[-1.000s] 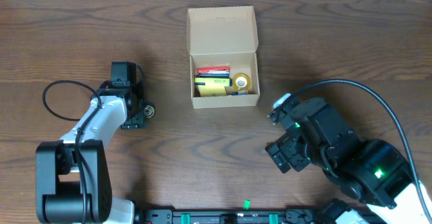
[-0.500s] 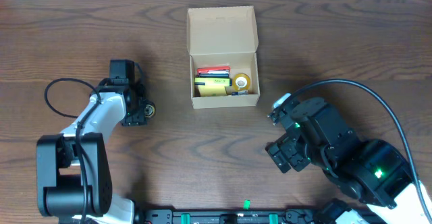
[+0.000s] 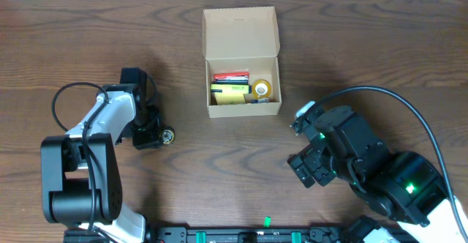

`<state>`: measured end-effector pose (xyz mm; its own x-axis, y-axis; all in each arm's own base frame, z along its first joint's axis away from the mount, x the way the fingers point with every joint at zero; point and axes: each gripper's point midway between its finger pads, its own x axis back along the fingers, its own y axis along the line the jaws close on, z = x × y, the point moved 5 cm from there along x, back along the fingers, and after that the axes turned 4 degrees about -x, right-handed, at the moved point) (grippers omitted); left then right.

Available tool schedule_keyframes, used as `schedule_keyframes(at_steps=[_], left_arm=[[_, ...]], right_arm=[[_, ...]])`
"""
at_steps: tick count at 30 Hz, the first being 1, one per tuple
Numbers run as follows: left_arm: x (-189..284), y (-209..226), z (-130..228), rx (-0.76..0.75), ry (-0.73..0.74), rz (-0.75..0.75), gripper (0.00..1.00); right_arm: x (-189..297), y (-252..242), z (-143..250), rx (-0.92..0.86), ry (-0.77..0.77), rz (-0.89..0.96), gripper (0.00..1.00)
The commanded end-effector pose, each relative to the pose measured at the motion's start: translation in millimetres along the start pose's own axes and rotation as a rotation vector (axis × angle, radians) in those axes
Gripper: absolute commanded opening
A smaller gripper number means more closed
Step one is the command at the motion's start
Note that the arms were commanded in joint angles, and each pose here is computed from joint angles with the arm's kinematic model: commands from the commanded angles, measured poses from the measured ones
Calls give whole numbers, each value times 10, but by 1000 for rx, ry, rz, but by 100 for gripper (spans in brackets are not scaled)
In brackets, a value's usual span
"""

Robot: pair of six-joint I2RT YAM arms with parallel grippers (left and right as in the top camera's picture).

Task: Pack container
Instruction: 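Lower the left gripper and grasp the black-gold correction tape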

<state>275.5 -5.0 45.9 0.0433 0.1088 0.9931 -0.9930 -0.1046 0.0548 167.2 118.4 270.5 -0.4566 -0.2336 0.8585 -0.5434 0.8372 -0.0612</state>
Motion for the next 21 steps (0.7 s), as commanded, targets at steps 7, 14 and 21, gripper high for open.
schedule_keyframes(at_steps=[7,14,21], left_arm=[[-53,23,-40,25,-7,-33,46],[-52,20,-83,28,-42,-30,25],[46,-116,-110,-2,-78,14,6]], right_arm=[[-4,-12,2,8,2,5,99],[-4,-12,2,8,2,5,99],[-4,-12,2,8,2,5,99]])
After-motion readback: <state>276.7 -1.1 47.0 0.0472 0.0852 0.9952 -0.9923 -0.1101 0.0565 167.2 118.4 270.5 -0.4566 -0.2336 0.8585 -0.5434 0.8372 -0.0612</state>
